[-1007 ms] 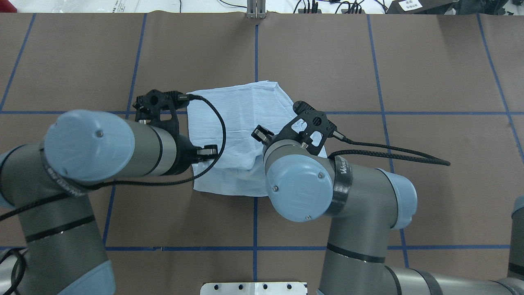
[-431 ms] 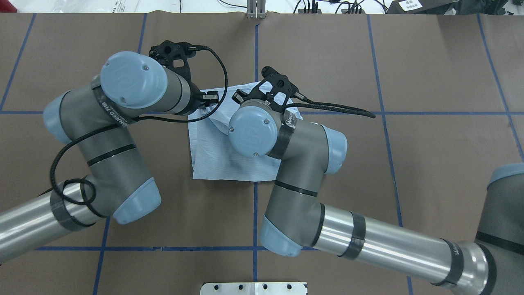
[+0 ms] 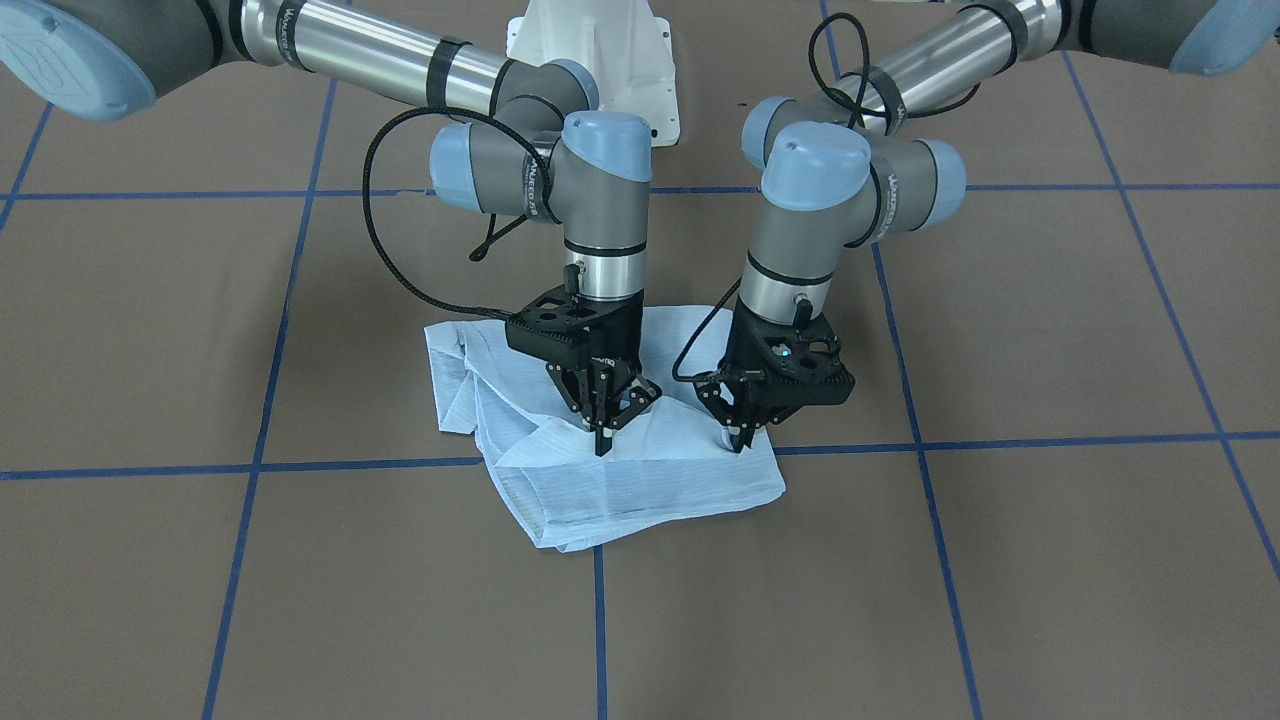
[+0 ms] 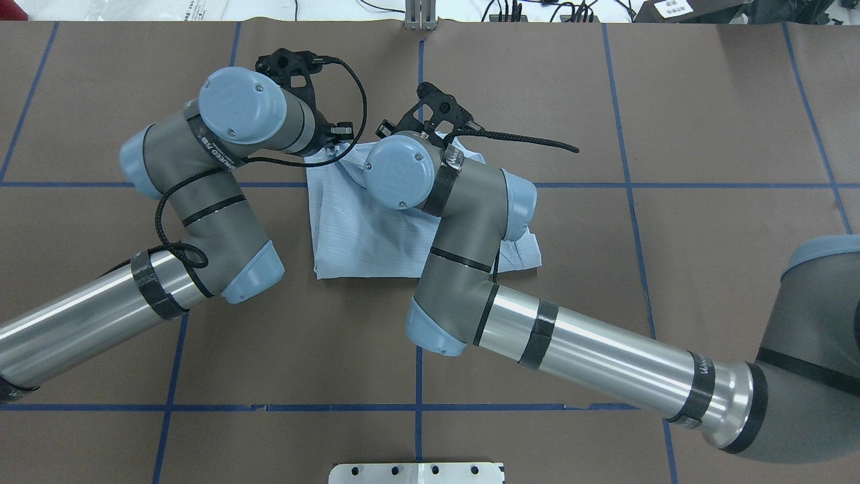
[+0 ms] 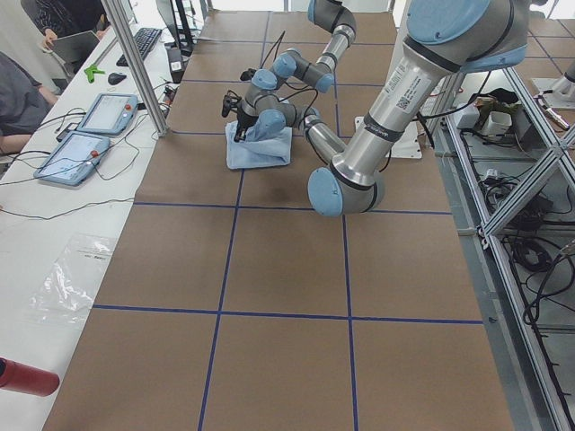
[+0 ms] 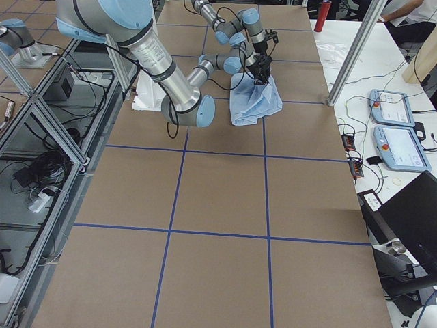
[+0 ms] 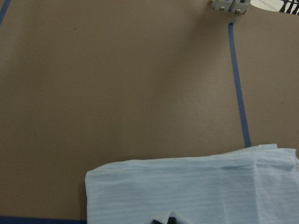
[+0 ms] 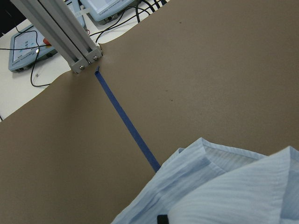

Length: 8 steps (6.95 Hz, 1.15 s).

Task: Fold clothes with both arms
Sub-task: 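Lay the folded edge down at the far edge and open both grippers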

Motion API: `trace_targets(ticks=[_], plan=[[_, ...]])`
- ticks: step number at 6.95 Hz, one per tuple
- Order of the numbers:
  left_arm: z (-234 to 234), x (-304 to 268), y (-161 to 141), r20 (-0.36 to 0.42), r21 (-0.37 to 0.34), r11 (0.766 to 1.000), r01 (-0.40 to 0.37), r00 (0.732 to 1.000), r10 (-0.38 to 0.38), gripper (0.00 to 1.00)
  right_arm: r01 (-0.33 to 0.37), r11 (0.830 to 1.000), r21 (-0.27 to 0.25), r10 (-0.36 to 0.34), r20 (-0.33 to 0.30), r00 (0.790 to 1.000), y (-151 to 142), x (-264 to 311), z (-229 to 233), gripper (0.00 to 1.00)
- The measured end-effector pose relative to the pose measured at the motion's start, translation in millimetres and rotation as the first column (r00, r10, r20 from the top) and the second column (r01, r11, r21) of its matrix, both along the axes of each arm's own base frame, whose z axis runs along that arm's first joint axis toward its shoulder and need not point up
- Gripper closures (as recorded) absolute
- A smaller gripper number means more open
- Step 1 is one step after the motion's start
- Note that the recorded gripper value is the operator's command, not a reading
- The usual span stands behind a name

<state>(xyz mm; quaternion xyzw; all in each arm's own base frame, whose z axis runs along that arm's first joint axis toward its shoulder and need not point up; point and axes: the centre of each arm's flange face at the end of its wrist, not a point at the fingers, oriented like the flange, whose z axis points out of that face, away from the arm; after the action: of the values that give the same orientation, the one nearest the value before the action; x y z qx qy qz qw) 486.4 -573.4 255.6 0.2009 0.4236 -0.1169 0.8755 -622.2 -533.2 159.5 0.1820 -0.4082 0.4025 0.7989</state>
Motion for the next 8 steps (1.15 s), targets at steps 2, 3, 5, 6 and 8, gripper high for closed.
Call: trace_targets(ticks=[2, 3, 5, 6, 8], plan=[[22.0, 6.1, -14.6, 0.032, -0.008, 1.000, 0.001, 0.999, -0.001, 1.00, -0.004, 1.000, 0.001, 0.004, -0.007, 1.000, -17.8, -12.5, 4.6, 1.00], [28.0, 8.2, -16.8, 0.041, -0.013, 1.000, 0.001, 0.999, 0.000, 0.17, -0.007, 1.000, 0.001, 0.007, -0.011, 1.000, -24.0, -16.9, 7.3, 0.69], [34.5, 8.5, -18.8, 0.061, 0.015, 1.000, -0.023, 0.998, 0.022, 0.00, 0.003, 1.000, 0.019, -0.003, -0.024, 1.000, -35.9, -20.7, 14.3, 0.00], [37.6, 3.3, -19.9, 0.069, 0.066, 0.996, -0.052, 0.997, 0.048, 0.00, 0.040, 0.999, 0.032, -0.039, -0.038, 0.999, -47.4, -12.2, 10.6, 0.00], [39.4, -4.4, -15.7, 0.061, 0.113, 0.989, -0.099, 0.994, 0.093, 0.00, 0.143, 0.989, 0.042, -0.141, -0.045, 0.989, -71.9, 17.5, 2.8, 0.00]])
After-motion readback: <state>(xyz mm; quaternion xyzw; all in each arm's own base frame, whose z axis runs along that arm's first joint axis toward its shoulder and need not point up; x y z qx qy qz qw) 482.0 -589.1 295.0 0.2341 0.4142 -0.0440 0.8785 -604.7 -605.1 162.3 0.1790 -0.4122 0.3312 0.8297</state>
